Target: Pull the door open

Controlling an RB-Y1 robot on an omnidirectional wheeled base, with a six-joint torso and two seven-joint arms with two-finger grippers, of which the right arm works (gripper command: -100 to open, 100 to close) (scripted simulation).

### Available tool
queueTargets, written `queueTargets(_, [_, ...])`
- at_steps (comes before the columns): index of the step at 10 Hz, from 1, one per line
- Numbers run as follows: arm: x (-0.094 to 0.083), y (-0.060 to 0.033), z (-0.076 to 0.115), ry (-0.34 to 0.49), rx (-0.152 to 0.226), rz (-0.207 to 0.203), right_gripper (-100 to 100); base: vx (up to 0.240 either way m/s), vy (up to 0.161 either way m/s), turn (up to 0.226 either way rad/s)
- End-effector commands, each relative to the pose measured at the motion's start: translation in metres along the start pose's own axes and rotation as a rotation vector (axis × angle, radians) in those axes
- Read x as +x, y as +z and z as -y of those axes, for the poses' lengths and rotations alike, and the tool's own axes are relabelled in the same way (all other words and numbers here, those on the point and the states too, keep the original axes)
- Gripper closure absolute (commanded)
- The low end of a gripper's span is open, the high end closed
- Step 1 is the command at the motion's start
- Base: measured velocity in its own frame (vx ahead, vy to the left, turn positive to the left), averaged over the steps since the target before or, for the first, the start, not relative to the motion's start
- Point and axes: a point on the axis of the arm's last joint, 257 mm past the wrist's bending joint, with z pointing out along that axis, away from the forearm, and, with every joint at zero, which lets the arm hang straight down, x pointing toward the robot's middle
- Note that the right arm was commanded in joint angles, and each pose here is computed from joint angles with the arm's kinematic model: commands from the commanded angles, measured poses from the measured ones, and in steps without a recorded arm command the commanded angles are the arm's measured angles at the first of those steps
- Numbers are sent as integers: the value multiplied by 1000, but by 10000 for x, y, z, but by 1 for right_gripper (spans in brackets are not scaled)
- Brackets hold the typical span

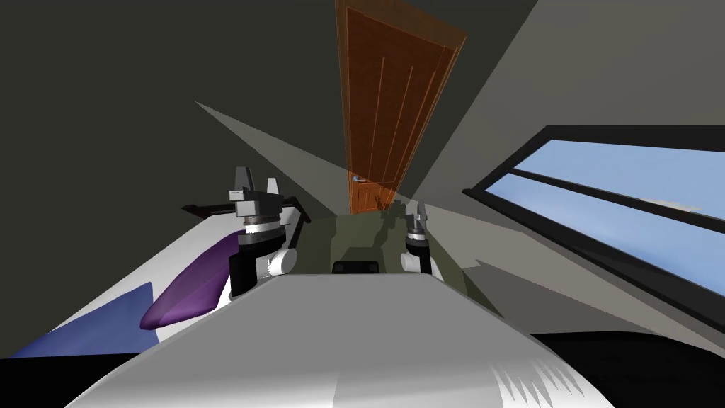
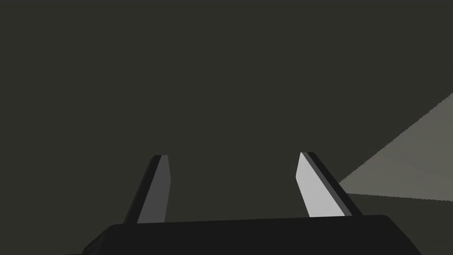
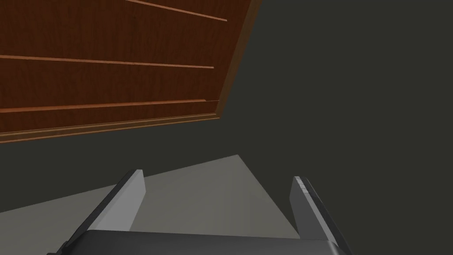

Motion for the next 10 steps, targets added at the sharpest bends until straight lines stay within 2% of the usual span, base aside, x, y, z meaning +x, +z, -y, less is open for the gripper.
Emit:
queueTargets(1, [-21,-17,141,3,22,1,-100,98,13,110])
queueTargets(10, [-135,-167,918,21,143,18,-100,102,21,109])
